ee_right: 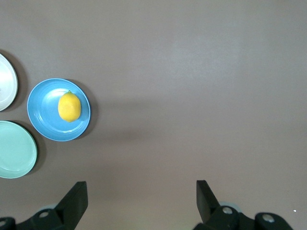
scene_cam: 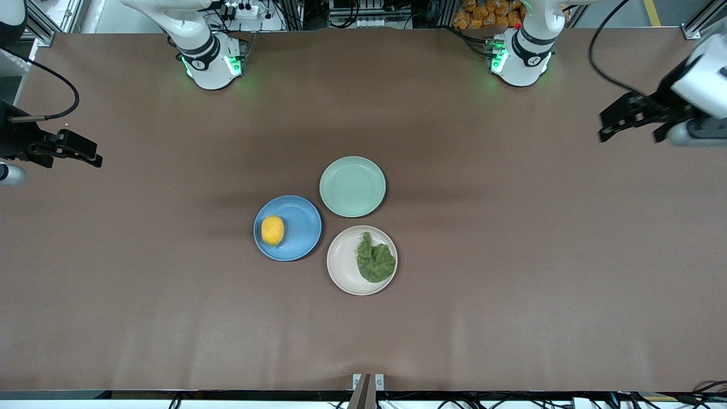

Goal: Pick lemon and lettuce from blue and beige plates
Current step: 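Reach the right gripper toward the lemon while the left gripper reaches the lettuce, then lower the right gripper onto the lemon while the left gripper lowers onto lettuce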

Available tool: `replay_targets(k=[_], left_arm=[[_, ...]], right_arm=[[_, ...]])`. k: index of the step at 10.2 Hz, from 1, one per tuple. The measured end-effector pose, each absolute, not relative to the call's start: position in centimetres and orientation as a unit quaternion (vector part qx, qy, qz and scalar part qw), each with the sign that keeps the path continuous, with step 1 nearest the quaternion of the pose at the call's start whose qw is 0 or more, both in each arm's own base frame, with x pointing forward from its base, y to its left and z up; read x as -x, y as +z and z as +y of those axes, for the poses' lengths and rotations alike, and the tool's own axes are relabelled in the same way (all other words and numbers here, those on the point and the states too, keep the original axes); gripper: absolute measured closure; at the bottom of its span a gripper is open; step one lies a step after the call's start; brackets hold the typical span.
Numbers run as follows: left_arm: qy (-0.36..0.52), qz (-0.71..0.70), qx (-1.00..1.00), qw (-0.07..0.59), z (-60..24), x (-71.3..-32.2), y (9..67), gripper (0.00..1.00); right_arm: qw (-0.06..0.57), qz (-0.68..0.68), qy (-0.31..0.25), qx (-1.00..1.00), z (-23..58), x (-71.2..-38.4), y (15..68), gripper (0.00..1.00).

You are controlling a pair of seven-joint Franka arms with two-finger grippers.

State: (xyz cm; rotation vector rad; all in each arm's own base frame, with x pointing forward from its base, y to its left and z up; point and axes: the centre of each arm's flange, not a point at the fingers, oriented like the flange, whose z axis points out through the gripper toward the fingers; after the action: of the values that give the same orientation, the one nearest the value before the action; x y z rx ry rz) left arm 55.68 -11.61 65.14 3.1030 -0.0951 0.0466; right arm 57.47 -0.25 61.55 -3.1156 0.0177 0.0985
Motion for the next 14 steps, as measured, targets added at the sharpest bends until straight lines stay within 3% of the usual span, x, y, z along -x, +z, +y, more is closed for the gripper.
replay_targets(k=[4, 9, 14], left_arm=[[0.036, -0.09, -0.994, 0.053, -25.7, -59.6, 55.1, 0.0], [0.118, -0.086, -0.981, 0.129, -38.2, -62.3, 42.4, 0.0], [0.174, -0.128, -0.964, 0.154, -46.7, -60.0, 30.9, 0.0]], right_arm=[[0.013, -0.021, 0.021, 0.999, 2.9, -58.7, 59.3, 0.0], [0.019, -0.016, 0.065, 0.998, 13.7, -63.5, 44.9, 0.0], [0.053, -0.018, 0.093, 0.994, 19.3, -65.0, 33.8, 0.0]])
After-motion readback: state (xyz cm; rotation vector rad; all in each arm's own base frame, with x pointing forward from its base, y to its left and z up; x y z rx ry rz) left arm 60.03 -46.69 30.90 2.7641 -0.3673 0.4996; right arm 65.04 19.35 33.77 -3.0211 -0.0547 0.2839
